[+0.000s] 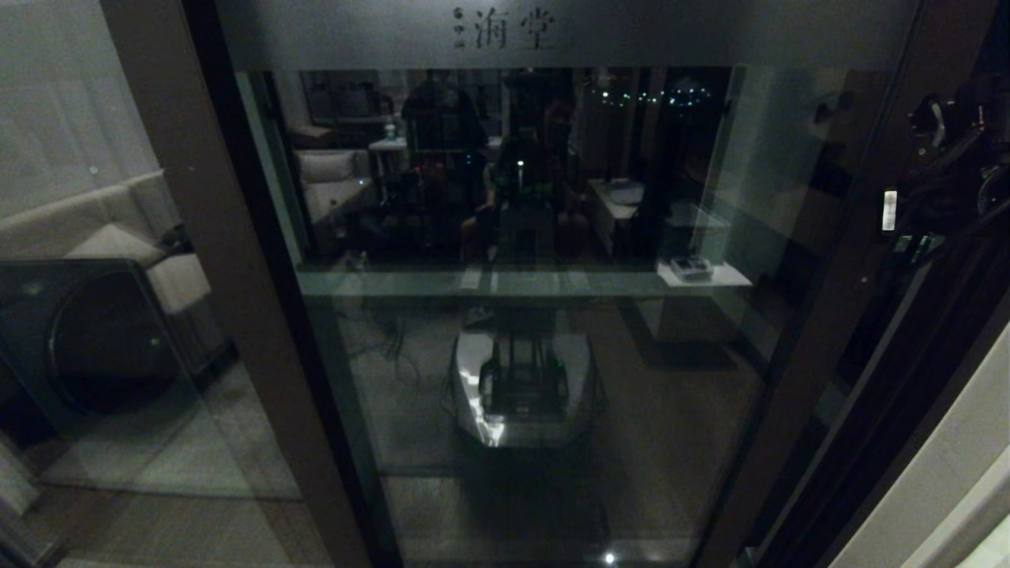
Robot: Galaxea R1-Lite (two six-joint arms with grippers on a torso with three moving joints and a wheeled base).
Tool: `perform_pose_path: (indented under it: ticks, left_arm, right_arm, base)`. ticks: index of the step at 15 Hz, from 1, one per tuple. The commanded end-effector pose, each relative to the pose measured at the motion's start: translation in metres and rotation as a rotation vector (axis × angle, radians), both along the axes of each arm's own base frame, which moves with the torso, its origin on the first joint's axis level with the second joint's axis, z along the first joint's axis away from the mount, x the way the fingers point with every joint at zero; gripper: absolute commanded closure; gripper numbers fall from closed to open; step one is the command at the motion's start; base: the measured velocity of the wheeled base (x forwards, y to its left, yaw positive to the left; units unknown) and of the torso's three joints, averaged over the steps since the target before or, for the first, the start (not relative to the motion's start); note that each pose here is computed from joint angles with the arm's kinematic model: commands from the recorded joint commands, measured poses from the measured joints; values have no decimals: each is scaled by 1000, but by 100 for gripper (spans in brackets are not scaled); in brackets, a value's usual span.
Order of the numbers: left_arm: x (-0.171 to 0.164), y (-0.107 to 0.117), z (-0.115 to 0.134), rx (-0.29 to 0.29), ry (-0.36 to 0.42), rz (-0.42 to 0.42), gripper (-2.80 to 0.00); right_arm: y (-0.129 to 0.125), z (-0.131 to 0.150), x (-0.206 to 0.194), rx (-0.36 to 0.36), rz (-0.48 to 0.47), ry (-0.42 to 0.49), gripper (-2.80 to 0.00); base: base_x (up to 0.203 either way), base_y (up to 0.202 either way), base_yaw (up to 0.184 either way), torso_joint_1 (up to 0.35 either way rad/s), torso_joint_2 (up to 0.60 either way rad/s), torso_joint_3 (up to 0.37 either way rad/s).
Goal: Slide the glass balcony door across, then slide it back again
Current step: Close the slid door
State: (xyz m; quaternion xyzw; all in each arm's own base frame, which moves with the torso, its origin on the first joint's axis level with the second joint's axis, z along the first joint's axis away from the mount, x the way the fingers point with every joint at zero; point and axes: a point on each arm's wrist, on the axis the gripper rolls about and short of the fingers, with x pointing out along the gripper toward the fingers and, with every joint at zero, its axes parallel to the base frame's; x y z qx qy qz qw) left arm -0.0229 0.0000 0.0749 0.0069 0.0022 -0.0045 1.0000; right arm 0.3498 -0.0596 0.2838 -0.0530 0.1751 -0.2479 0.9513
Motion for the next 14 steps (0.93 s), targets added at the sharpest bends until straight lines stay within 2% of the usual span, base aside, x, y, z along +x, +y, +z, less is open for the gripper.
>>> perform_pose_path:
  ticks: [1, 14]
  left_arm:
    - [0, 0, 0, 0, 0, 0, 0]
    - [0, 0, 0, 0, 0, 0, 0]
  right_arm:
    - [-5, -10, 13, -3, -6, 0, 0]
    - [-24, -20, 32, -2, -46, -6, 0]
  base:
    - [0, 0, 0, 0, 0, 0]
    - [0, 0, 0, 0, 0, 0]
